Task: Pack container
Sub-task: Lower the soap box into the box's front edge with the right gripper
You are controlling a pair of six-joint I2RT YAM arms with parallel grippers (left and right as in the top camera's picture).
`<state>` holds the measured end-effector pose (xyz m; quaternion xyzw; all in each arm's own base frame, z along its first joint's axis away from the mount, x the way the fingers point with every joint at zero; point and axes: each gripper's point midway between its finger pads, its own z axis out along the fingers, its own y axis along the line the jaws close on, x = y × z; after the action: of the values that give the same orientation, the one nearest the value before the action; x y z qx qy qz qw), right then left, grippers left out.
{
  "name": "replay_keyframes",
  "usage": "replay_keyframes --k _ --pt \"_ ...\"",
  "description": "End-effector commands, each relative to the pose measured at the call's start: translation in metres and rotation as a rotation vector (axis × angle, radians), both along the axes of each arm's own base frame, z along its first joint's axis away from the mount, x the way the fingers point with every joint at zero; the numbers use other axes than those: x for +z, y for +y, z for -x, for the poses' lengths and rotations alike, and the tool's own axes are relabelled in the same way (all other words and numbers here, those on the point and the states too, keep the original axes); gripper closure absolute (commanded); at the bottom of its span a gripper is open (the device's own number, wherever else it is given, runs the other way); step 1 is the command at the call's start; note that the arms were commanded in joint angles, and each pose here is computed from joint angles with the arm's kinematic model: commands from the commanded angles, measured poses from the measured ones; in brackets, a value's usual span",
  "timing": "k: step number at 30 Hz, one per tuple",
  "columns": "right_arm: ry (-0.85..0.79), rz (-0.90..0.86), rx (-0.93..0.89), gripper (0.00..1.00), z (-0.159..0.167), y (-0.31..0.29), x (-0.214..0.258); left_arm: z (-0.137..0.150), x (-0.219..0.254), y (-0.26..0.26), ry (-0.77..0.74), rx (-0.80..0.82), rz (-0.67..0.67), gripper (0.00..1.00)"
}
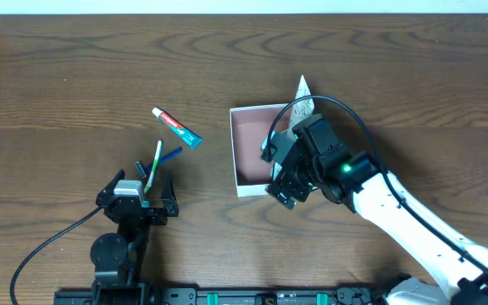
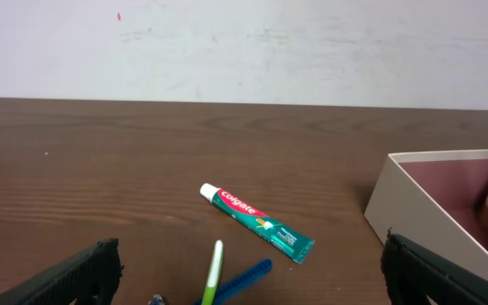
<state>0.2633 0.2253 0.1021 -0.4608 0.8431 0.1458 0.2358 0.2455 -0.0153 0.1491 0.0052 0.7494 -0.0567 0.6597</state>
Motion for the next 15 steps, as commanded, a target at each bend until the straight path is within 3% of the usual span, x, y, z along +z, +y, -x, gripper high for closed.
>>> replay_keyframes --k 1,10,15 --pt "-0.039 -0.076 0.034 0.01 0.005 0.014 0.034 0.001 -0.016 -0.001 0.049 -0.009 0.0 0.02" --pt "-0.029 -0.131 0.088 0.01 0.03 0.028 0.061 0.001 -0.016 -0.001 0.049 -0.009 0.0 0.02" --pt "-0.075 -0.218 0.097 0.01 0.042 0.037 0.107 0.001 -0.016 -0.001 0.049 -0.009 0.0 0.02"
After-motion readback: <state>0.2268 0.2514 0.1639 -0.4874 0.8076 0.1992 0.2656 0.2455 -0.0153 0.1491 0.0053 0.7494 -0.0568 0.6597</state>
